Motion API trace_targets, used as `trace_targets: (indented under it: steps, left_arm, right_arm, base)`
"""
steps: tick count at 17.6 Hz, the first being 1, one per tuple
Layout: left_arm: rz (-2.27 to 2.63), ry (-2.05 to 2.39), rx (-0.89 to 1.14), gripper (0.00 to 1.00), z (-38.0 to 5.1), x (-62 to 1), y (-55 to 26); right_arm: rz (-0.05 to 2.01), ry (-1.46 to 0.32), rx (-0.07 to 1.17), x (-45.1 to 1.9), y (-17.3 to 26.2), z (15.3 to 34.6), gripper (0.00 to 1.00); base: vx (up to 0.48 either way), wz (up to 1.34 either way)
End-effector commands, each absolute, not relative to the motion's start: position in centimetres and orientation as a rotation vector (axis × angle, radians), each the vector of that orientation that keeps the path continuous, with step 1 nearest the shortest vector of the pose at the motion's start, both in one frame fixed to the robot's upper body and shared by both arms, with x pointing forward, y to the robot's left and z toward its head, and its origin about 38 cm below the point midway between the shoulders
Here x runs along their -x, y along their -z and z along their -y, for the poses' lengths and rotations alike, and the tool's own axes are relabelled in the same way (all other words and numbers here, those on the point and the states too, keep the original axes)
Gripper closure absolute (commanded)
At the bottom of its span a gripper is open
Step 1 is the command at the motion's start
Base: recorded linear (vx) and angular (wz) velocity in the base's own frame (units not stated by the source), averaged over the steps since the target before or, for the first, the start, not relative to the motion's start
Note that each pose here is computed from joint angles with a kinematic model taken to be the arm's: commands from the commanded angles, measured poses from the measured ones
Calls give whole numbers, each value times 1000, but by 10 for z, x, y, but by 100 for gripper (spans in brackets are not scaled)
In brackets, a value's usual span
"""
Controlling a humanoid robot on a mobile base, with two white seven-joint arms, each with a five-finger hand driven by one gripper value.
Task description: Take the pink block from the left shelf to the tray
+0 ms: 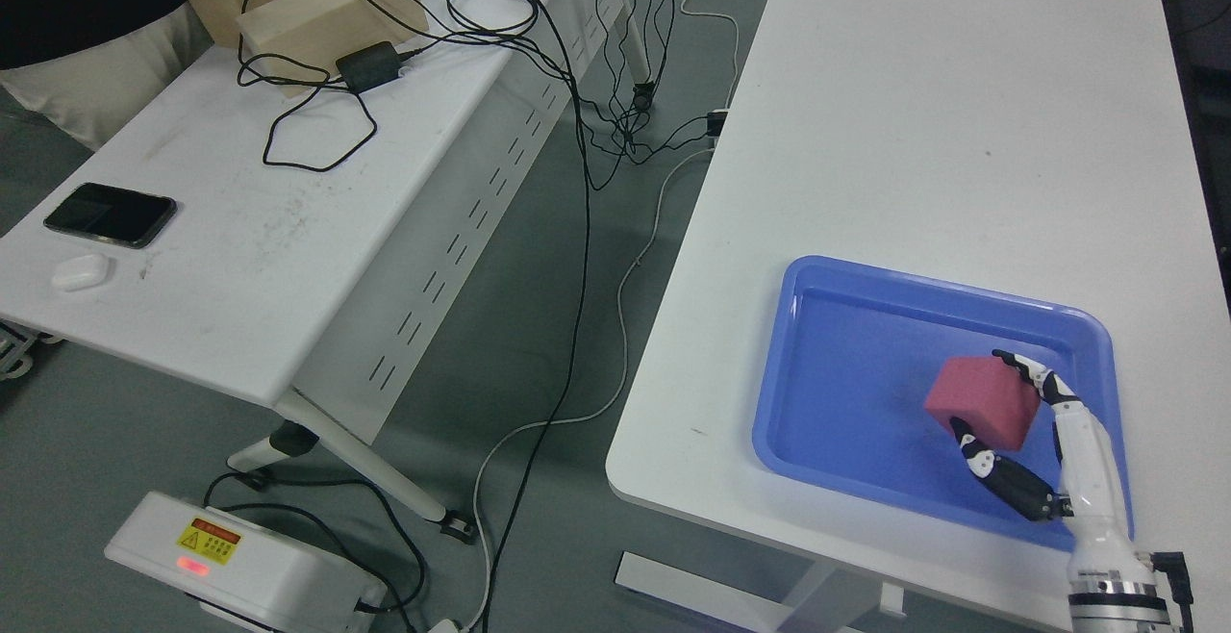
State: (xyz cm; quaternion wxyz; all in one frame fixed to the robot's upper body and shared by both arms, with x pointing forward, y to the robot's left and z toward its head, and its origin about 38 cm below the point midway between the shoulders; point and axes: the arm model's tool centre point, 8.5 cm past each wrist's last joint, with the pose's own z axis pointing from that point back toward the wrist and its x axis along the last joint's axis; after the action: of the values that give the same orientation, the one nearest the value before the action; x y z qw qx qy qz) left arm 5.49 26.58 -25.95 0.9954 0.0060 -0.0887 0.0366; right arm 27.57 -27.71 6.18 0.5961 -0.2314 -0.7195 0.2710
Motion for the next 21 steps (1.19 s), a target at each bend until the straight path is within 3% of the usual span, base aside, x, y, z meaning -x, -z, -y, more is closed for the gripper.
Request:
trace_targets:
  steps: [1,6,8,14,21]
  left_arm:
    - [196,-79,-30,0,-278,-61,258]
    - [196,-79,-30,0,-278,-61,258]
    - [196,-79,-30,0,-278,-61,258]
    - [196,-79,-30,0,-278,-61,258]
    - [196,-79,-30,0,-278,-61,258]
  right_arm:
    - [1692,-516,400,-274,-61,278,18]
    - [1684,-502,333,-277,-61,276,1]
    - [1722,-436,324,-281,-65,269,1]
    - [1798,-179,323,-281,-74,286,0]
    - [1761,-150,321,-280,-70,290,0]
  base:
    - [0,0]
    - [0,0]
    - [0,0]
    - [0,0]
    - [-79,-1]
